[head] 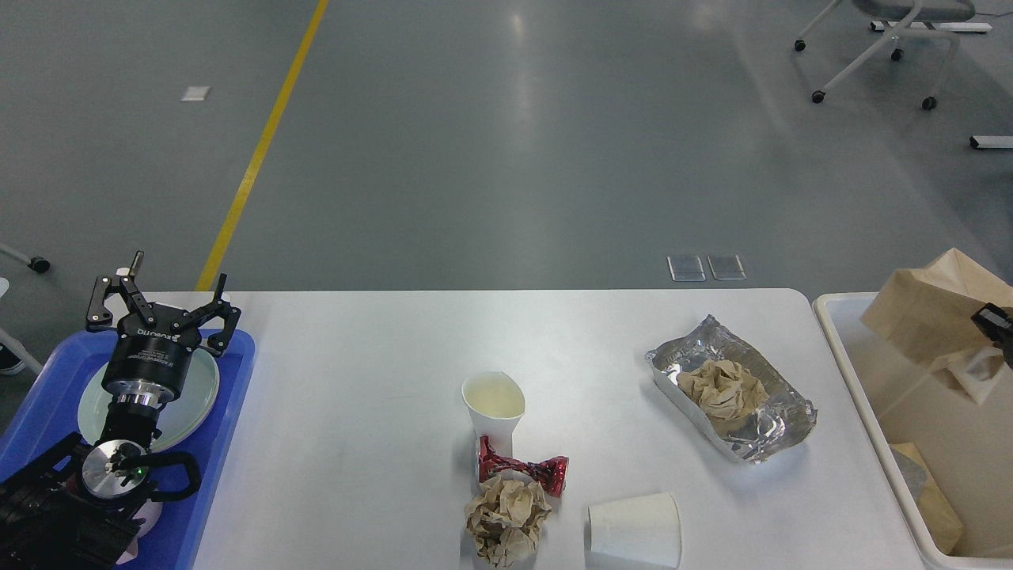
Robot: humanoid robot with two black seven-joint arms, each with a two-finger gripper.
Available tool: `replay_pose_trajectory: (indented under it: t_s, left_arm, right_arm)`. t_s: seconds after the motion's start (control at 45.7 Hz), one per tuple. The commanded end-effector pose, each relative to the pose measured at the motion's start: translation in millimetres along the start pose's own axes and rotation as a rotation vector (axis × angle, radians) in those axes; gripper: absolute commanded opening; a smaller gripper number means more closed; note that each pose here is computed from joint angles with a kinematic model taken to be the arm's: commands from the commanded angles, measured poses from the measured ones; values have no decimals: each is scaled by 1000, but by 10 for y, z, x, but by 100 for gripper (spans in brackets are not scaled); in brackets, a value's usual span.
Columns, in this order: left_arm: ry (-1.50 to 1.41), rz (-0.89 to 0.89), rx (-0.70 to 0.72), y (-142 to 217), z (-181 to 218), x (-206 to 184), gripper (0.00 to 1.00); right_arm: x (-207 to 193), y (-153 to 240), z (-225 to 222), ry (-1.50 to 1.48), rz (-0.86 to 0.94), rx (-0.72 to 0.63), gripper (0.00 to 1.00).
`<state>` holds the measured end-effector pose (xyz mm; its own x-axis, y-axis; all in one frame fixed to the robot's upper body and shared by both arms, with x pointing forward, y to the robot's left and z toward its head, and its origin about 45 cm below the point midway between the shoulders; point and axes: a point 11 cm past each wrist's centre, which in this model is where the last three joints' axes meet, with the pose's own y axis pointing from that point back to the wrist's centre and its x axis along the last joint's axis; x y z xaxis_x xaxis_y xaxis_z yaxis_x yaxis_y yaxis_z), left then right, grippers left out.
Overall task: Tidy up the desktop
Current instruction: 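Lift the paper bag and drop it into the white bin, then raise the right gripper out of the bin and up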
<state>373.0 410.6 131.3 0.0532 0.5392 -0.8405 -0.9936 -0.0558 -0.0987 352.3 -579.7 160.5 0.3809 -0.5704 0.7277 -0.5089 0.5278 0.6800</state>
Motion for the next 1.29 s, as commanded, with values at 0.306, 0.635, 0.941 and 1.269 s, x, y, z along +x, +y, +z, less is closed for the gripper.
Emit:
replay_pose_trajectory:
  t_s: [0.306,0.635,0.941,1.269]
  left_arm:
    - [0,0,-1,0,1,0,98]
    - [0,0,-1,0,1,0,98]
    - [0,0,-1,0,1,0,98]
    - [0,0,-1,0,1,0,98]
  right_arm:
    - [-724,-231,276,60,124,-62,0]
    - [-1105,-255,444,62,110,-85,0]
    - [-1341,-251,730,55,77,-133,0]
    - [-1424,-242,781,58,94,-138,79]
